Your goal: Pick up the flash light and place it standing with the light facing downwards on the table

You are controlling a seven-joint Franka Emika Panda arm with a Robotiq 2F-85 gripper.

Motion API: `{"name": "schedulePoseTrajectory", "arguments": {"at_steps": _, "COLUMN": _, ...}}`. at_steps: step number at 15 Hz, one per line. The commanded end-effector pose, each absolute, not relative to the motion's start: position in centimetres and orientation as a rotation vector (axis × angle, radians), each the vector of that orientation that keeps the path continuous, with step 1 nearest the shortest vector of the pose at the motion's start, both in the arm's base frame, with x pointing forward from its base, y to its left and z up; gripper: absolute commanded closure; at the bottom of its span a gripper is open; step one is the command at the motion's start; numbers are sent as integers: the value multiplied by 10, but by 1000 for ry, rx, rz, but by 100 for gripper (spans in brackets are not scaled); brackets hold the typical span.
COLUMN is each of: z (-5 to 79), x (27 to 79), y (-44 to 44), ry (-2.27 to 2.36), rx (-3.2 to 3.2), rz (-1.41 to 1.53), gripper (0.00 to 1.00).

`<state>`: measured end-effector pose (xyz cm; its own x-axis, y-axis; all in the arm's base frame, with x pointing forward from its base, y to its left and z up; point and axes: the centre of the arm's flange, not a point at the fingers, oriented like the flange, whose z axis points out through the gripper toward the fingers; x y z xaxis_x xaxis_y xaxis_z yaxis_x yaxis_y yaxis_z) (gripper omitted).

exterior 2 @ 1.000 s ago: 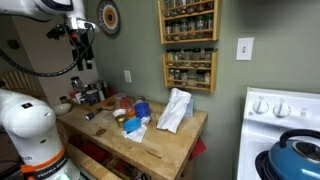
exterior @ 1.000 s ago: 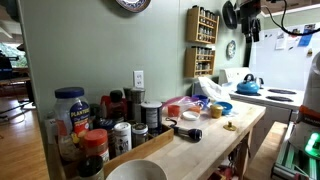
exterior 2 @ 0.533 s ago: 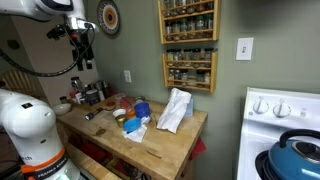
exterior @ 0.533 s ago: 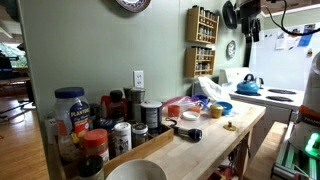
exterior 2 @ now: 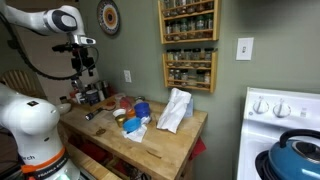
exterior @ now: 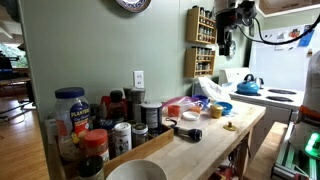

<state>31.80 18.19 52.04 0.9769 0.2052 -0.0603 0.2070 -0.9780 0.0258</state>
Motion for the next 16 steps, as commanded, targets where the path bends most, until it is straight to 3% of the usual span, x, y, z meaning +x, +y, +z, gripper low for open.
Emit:
{"name": "schedulePoseTrajectory", "arguments": {"at_steps": 1, "z": 468, "x": 344, "y": 252, "ry": 552, "rx": 3136, "rz": -136, "gripper": 0}}
{"name": "schedulePoseTrajectory", "arguments": {"at_steps": 10, "z": 442, "x": 342, "y": 276, "ry": 716, "rx": 3114, "rz": -206, "gripper": 0}}
{"name": "schedulePoseTrajectory", "arguments": {"at_steps": 13, "z": 394, "x": 344, "y": 301, "ry": 790, "rx": 3066, "rz": -355, "gripper": 0}}
{"name": "schedulePoseTrajectory", "arguments": {"at_steps": 16, "z": 351, "x": 349, "y": 321, "ry": 797, "rx": 2995, "rz": -256, "gripper": 0}}
